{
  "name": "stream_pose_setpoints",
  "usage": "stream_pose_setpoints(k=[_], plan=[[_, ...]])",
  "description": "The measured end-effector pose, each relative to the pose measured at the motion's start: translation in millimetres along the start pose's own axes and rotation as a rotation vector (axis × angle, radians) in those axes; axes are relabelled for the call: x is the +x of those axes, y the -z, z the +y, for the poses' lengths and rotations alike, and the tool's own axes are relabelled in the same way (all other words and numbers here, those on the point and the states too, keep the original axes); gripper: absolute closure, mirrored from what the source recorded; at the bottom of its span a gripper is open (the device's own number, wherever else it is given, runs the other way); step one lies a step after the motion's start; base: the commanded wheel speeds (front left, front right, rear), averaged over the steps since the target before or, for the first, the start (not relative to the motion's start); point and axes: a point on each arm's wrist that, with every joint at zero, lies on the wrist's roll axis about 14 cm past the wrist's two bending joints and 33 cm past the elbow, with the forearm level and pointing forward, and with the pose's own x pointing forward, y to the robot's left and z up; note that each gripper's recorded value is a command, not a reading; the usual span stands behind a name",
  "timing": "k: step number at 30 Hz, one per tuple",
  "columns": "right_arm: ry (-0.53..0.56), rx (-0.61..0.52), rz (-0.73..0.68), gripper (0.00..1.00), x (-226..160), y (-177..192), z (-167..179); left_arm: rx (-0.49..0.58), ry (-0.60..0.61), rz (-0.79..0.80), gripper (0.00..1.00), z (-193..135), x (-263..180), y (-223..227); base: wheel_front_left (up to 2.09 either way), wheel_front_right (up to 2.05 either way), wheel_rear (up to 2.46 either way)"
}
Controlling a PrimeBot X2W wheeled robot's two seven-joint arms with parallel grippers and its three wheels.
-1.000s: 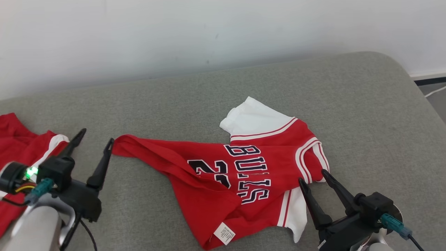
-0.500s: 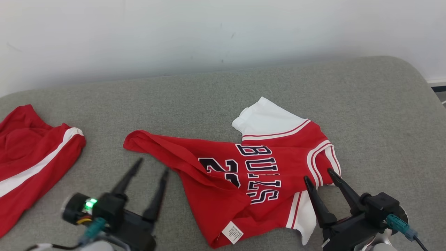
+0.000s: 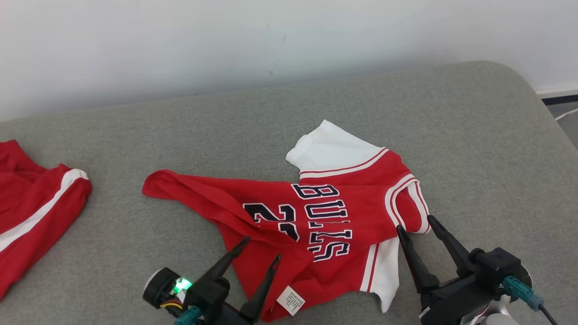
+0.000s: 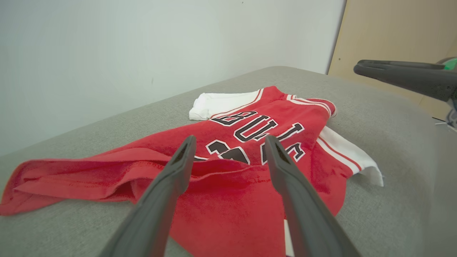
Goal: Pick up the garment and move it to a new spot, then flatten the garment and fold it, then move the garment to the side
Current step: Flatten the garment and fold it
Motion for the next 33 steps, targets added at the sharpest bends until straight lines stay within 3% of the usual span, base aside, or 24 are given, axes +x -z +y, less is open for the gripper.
stream_pose_setpoints(k=[15, 24, 25, 26, 28, 29, 30, 33], plan=[[0.053, 0.009, 0.016, 0.00, -6, 6, -13, 0.021, 0.120, 0.124, 0.00, -39, 5, 46, 0.00, 0.00, 0.00], [0.063, 0.008, 0.013, 0.00, -7, 6, -15, 0.128, 0.151, 0.157, 0.00, -42, 8, 59, 0.00, 0.00, 0.00], [0.064, 0.007, 0.013, 0.00, -7, 5, -15, 0.133, 0.152, 0.165, 0.11, -42, 7, 62, 0.00, 0.00, 0.00], [0.065, 0.007, 0.012, 0.00, -7, 5, -15, 0.137, 0.155, 0.176, 0.36, -42, 6, 65, 0.00, 0.00, 0.00], [0.064, 0.006, 0.011, 0.00, -7, 5, -15, 0.142, 0.158, 0.190, 0.60, -42, 5, 69, 0.00, 0.00, 0.00], [0.064, 0.006, 0.010, 0.00, -7, 5, -15, 0.144, 0.160, 0.196, 0.67, -43, 5, 71, 0.00, 0.00, 0.00], [0.064, 0.006, 0.010, 0.00, -7, 5, -15, 0.147, 0.161, 0.202, 1.00, -42, 5, 72, 0.00, 0.00, 0.00], [0.063, 0.006, 0.009, 0.00, -7, 4, -14, 0.147, 0.151, 0.206, 1.00, -40, 6, 73, 0.00, 0.00, 0.00]])
